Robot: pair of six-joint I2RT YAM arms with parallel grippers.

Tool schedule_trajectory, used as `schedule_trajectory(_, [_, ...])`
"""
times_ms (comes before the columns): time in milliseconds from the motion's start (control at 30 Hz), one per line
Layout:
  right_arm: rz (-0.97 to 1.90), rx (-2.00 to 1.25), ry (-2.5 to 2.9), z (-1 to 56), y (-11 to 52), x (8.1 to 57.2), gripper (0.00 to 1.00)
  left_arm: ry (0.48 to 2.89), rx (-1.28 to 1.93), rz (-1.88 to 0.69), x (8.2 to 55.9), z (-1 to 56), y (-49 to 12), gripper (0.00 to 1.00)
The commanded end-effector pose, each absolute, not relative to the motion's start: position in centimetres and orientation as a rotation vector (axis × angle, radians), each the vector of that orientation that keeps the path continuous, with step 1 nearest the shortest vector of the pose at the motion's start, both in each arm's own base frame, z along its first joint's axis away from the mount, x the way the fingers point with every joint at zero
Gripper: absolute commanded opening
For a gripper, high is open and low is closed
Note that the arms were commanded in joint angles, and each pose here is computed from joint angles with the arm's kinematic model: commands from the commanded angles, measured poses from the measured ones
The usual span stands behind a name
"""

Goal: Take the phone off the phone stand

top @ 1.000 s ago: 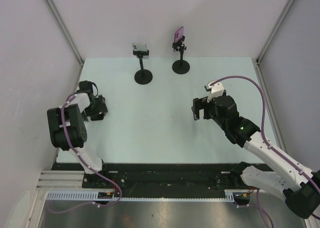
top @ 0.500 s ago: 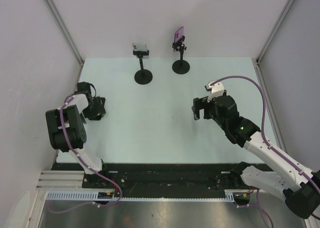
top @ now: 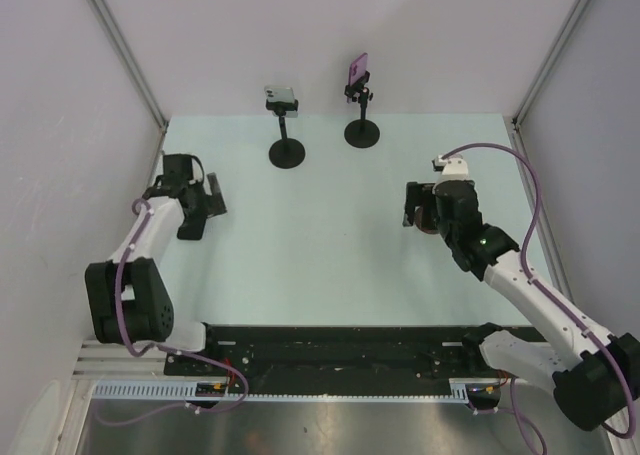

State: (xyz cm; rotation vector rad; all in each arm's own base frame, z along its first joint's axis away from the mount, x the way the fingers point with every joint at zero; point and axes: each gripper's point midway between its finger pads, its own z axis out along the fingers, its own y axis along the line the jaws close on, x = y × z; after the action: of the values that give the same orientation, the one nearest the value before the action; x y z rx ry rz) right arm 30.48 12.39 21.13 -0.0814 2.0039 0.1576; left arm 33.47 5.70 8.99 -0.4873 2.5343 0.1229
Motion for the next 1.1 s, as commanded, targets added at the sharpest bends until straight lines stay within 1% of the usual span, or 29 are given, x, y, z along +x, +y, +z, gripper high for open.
schedule_trajectory(0, [0.082,0.086,2.084,19.5,9.1,32.1,1.00,2.449,-0.296,-0.051,33.9,12.6,-1.0,1.00])
schedule_trajectory(67, [0.050,0.148,2.109,18.6,7.6,33.1,1.00,2.422,-0.174,-0.099,33.6,13.9,-3.9,1.00])
schedule_trajectory(167, [0.005,0.208,2.157,16.8,6.2,34.3,1.00,2.391,-0.017,-0.149,32.8,14.9,-7.2,1.00])
schedule_trajectory(200, [-0.005,0.220,2.166,16.3,5.9,34.6,1.00,2.349,0.020,-0.174,32.6,16.1,-7.9,1.00])
schedule_trajectory(267, [0.001,0.187,2.173,15.6,5.9,35.6,1.00,2.327,0.099,-0.262,31.5,16.2,-9.9,1.00])
schedule_trajectory(300, [0.008,0.171,2.193,14.7,5.9,36.1,1.00,2.260,0.116,-0.295,31.6,17.4,-10.4,1.00])
schedule_trajectory(333, [0.008,0.163,2.179,14.6,6.1,36.8,1.00,2.267,0.132,-0.310,31.0,16.3,-10.6,1.00])
schedule_trajectory(433, [-0.037,0.155,2.169,13.6,5.5,38.2,1.00,2.247,0.168,-0.316,30.2,15.7,-10.6,1.00])
schedule_trajectory(733, [-0.078,0.060,2.141,12.5,5.5,41.5,0.99,2.169,0.216,-0.325,29.5,17.1,-10.6,1.00])
schedule_trajectory(867, [-0.091,0.057,2.158,11.7,4.7,41.9,0.94,2.155,0.221,-0.332,29.5,17.5,-10.7,1.00])
schedule_trajectory(1067, [-0.078,-0.002,2.174,11.1,4.4,42.1,0.80,2.150,0.247,-0.314,29.4,17.6,-11.1,1.00])
